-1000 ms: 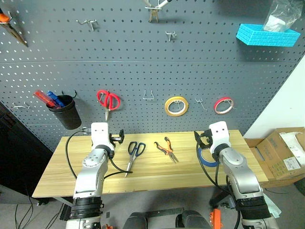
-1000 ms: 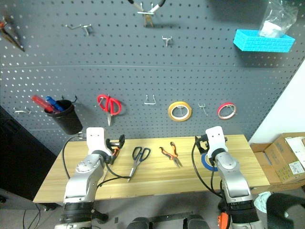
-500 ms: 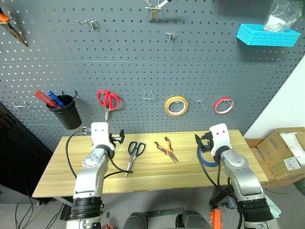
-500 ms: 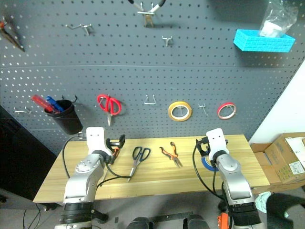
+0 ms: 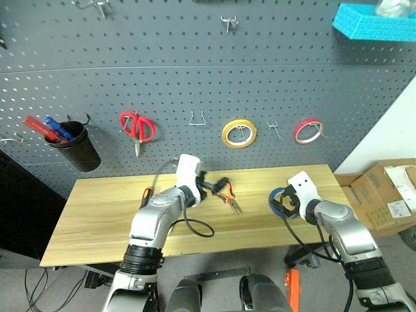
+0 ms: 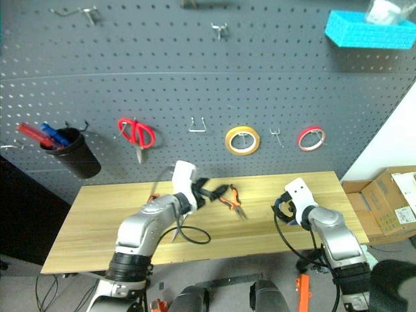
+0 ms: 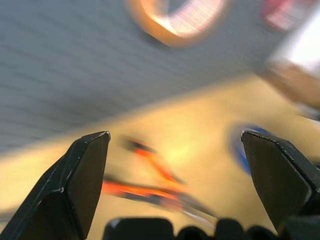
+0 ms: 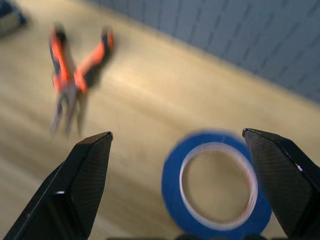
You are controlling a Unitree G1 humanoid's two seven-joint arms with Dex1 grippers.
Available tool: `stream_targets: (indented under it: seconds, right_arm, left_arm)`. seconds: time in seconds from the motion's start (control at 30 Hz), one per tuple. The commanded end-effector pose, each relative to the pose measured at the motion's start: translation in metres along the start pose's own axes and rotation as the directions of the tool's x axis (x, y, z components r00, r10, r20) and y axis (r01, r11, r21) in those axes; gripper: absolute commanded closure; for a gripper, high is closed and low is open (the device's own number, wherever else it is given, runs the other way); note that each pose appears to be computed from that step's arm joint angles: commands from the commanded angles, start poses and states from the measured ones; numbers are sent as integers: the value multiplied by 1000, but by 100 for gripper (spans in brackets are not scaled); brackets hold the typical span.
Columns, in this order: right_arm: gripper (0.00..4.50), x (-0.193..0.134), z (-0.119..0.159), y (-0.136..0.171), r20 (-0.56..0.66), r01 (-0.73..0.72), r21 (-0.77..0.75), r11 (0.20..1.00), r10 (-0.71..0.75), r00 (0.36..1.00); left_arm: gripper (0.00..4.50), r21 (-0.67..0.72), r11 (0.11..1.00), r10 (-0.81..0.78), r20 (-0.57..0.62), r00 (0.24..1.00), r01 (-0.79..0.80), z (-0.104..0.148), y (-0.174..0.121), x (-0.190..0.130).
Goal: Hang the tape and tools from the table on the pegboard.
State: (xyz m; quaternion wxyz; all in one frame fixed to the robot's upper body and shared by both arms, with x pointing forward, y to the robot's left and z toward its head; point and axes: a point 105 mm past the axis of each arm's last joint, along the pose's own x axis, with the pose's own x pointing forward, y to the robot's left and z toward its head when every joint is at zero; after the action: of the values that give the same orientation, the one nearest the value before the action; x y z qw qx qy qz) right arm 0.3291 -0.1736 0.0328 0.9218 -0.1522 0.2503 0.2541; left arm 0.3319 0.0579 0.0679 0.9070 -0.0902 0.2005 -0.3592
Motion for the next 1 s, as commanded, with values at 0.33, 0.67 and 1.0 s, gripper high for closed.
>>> stream_targets:
  seconds: [0.33, 0.67, 1.0]
  right_arm:
    - [0, 28, -14, -6, -56, -78, 32, 996, 80, 995]
    - [0, 34, -44, -22, -183, -55, 20, 998, 58, 981]
    - [224, 32, -47, -29, -211, -25, 43, 999, 34, 977]
  left_arm:
    - [1, -117, 966, -245, -114, 963, 232, -27, -55, 14]
    - [1, -151, 959, -257, -111, 960, 239, -28, -58, 9]
    - [0, -171, 947, -293, -115, 949, 271, -32, -67, 9]
